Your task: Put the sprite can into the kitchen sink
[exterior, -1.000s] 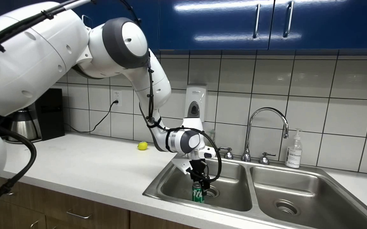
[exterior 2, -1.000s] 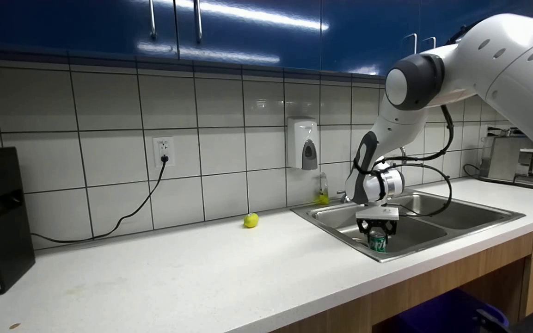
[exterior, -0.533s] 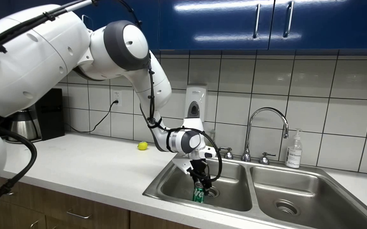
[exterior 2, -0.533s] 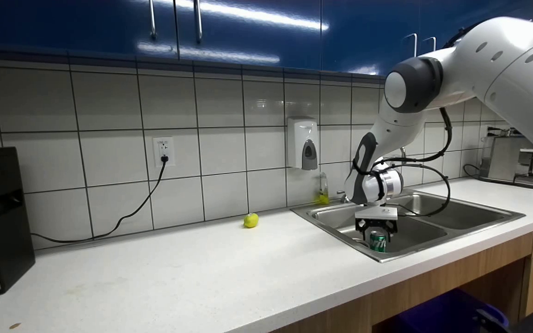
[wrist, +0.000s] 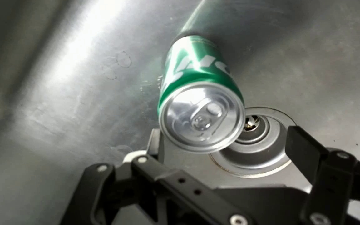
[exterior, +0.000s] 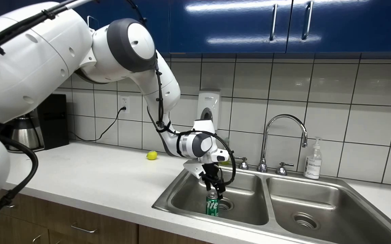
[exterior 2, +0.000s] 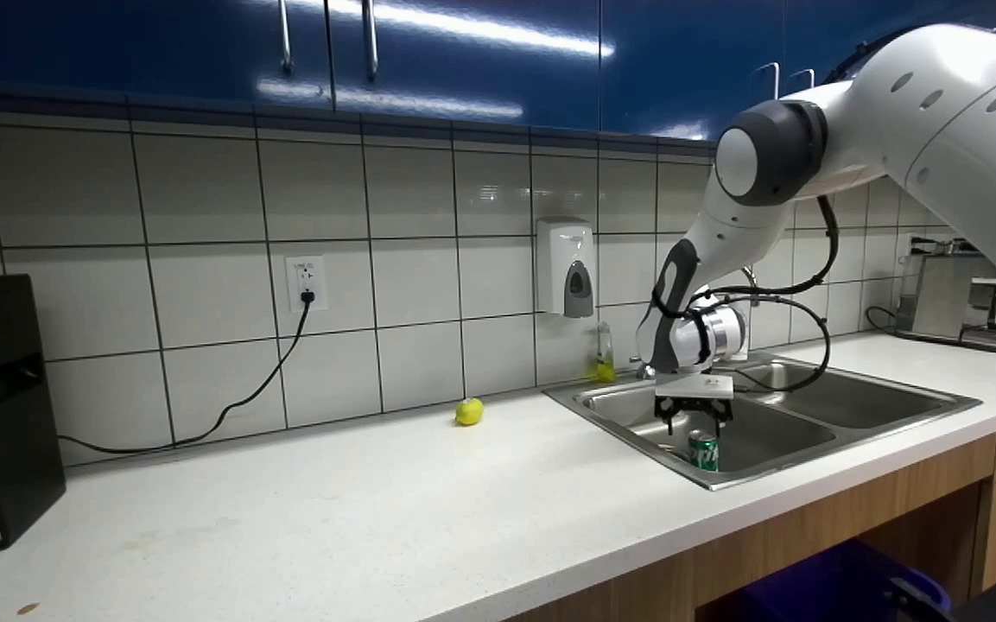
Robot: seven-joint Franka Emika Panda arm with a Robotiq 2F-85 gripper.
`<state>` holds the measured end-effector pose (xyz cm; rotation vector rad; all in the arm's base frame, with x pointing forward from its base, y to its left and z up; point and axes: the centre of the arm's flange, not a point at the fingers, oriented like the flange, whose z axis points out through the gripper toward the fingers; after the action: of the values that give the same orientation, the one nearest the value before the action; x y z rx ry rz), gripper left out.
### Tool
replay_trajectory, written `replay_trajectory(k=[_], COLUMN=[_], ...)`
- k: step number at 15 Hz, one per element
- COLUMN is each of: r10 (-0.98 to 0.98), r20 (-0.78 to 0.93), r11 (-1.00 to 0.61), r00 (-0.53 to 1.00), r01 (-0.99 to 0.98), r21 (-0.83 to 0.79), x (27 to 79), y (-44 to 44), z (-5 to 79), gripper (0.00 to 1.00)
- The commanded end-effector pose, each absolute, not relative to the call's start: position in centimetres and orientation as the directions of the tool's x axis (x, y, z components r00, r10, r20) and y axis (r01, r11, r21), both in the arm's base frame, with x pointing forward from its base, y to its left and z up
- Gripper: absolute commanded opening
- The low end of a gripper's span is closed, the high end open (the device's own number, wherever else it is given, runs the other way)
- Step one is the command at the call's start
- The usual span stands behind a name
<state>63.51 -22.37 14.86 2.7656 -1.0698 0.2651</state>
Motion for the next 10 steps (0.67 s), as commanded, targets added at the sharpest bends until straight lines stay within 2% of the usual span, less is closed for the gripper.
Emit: replay_trajectory(k=[1,6,10], r10=[-0.628,-0.595,-0.563], r20=[0.249,0.287,0.237], r11=[-0.737,-0.754,-0.8], r00=[0.737,0.751,0.792], r01=[-0.666,-0.645,-0.594], r21=[0.111,0.125,0.084], x=[63.7,64.2,63.9], y=[-21.9,-21.7,-20.3], z=[17.8,20.2,22.9], gripper=[1.0,1.0,1.0])
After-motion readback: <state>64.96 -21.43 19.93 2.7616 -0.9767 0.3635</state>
